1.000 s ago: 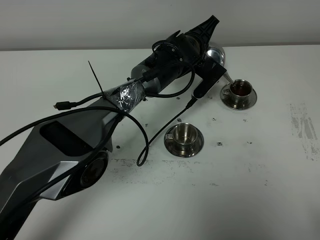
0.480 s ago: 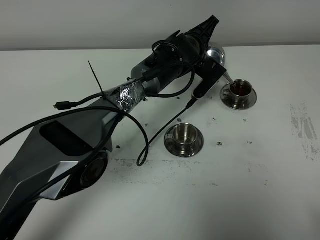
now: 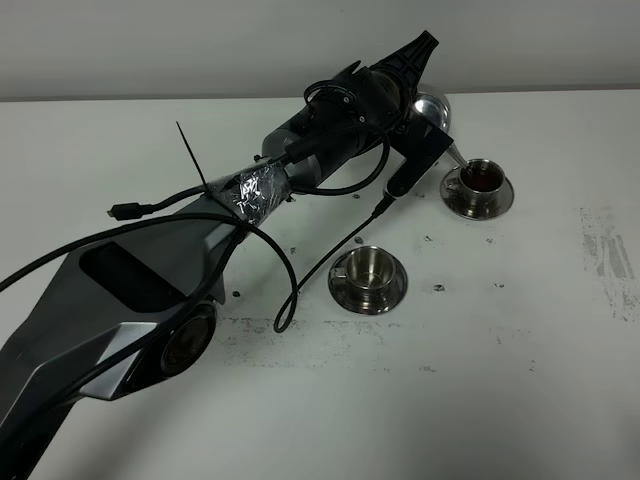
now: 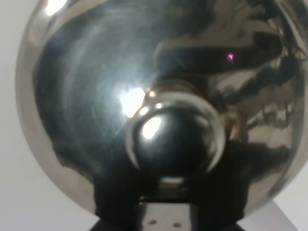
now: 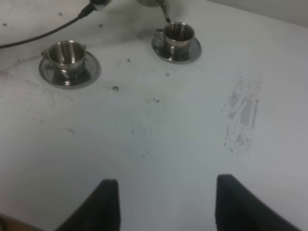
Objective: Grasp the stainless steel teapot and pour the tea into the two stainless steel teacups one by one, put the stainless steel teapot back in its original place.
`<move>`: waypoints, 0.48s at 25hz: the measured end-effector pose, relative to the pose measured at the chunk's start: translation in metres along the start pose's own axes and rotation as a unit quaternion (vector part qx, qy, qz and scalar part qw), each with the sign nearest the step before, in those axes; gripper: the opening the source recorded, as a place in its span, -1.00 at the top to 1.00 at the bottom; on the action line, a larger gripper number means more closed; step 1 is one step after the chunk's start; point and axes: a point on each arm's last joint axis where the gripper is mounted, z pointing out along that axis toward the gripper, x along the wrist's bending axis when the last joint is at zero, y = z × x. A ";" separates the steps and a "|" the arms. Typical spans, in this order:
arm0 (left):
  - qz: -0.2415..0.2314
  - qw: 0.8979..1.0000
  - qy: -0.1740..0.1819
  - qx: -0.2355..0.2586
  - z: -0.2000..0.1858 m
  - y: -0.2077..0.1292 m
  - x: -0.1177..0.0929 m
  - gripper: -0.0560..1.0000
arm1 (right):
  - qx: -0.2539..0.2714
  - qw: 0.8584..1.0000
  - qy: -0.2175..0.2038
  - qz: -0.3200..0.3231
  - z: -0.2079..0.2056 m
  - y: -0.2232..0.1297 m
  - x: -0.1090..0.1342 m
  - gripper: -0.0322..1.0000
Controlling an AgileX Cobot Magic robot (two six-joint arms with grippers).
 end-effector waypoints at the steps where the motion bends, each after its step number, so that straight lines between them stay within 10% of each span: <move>1: -0.002 1.000 0.000 -0.001 0.000 0.000 0.000 0.57 | 0.000 1.000 0.000 0.000 0.000 0.000 0.000 0.10; 12: -0.025 0.999 -0.024 -0.012 0.000 0.002 -0.004 0.57 | 0.000 1.000 0.000 0.000 0.000 0.000 0.000 0.10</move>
